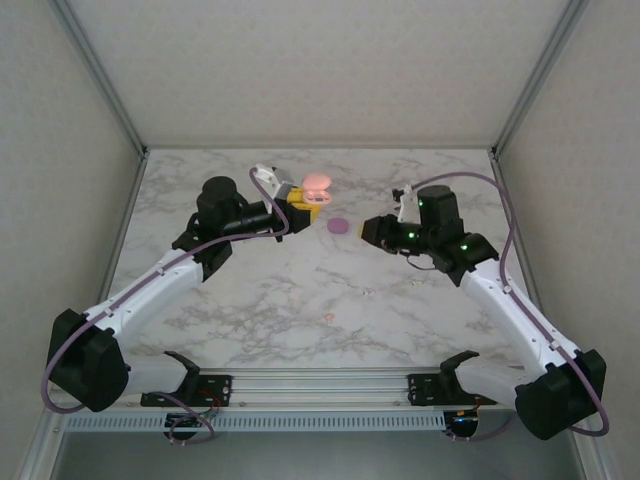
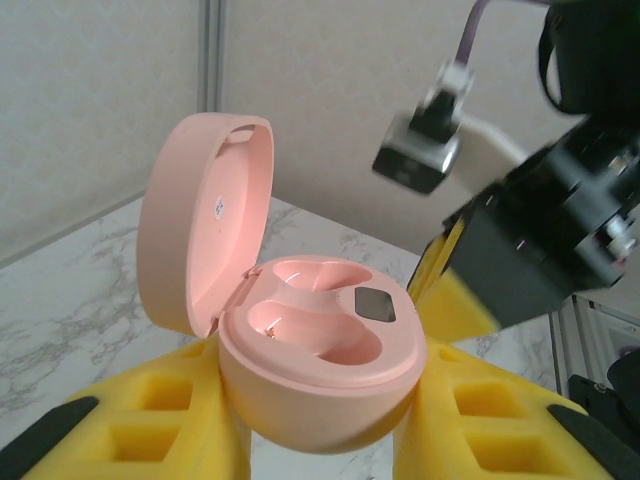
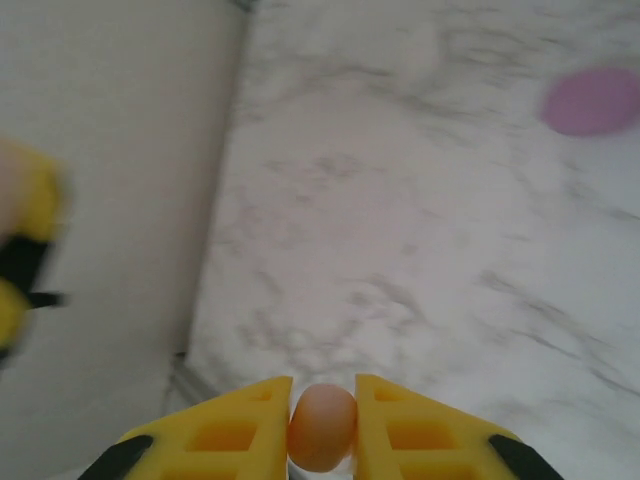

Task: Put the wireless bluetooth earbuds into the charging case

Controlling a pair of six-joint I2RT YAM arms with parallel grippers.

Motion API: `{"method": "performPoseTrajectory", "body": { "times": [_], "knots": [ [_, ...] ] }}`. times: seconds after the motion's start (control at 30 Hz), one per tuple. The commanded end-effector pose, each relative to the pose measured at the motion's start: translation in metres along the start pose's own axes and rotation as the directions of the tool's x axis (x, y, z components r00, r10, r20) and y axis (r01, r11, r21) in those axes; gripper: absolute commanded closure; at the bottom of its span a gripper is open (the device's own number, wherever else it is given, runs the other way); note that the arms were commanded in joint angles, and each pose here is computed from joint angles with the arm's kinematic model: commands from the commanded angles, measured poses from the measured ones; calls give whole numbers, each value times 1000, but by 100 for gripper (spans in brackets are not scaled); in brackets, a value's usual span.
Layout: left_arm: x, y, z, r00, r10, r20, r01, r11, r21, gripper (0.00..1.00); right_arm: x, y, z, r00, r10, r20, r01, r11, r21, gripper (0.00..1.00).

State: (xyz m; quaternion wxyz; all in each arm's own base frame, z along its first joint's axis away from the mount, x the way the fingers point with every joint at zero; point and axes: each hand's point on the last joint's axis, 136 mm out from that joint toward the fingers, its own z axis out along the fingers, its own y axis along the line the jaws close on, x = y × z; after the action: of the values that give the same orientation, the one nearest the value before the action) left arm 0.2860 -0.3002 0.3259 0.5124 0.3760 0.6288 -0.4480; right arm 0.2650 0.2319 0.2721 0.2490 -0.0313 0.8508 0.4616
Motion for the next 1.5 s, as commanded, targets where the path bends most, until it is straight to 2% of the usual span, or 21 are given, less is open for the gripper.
{"method": "performPoseTrajectory", "body": {
  "times": [0.0,0.1,0.23,0.63,0.97,1.1,1.2,1.47],
  "knots": [
    [-16,-8,1,999,29,27,-30,999,30,75,-2,60,-12,996,-70,-64,54,972,-227,81],
    [-16,-9,0,999,32,28,-33,999,31,75,3,85,-15,983,-104,-150,47,938,-343,80],
    [-17,-10,0,999,40,28,-41,999,32,75,6,102,-14,960,-125,-250,4,901,-434,80],
    [-12,-9,-4,997,71,9,-71,997,8,75,-11,129,-9,922,-115,-370,-105,846,-523,79],
    [-10,-9,-5,995,103,-3,-103,995,-1,75,-24,118,5,938,-21,-346,-145,883,-446,80],
    [-7,-8,-4,992,125,2,-125,992,-9,75,-34,115,8,963,0,-268,-111,910,-398,80],
    [-7,-6,-2,991,130,7,-130,991,-14,75,-43,104,14,980,50,-194,-110,943,-313,80],
    [-6,0,4,992,126,7,-126,992,-18,75,-48,99,24,985,122,-121,-149,958,-247,79]
  ]
}}
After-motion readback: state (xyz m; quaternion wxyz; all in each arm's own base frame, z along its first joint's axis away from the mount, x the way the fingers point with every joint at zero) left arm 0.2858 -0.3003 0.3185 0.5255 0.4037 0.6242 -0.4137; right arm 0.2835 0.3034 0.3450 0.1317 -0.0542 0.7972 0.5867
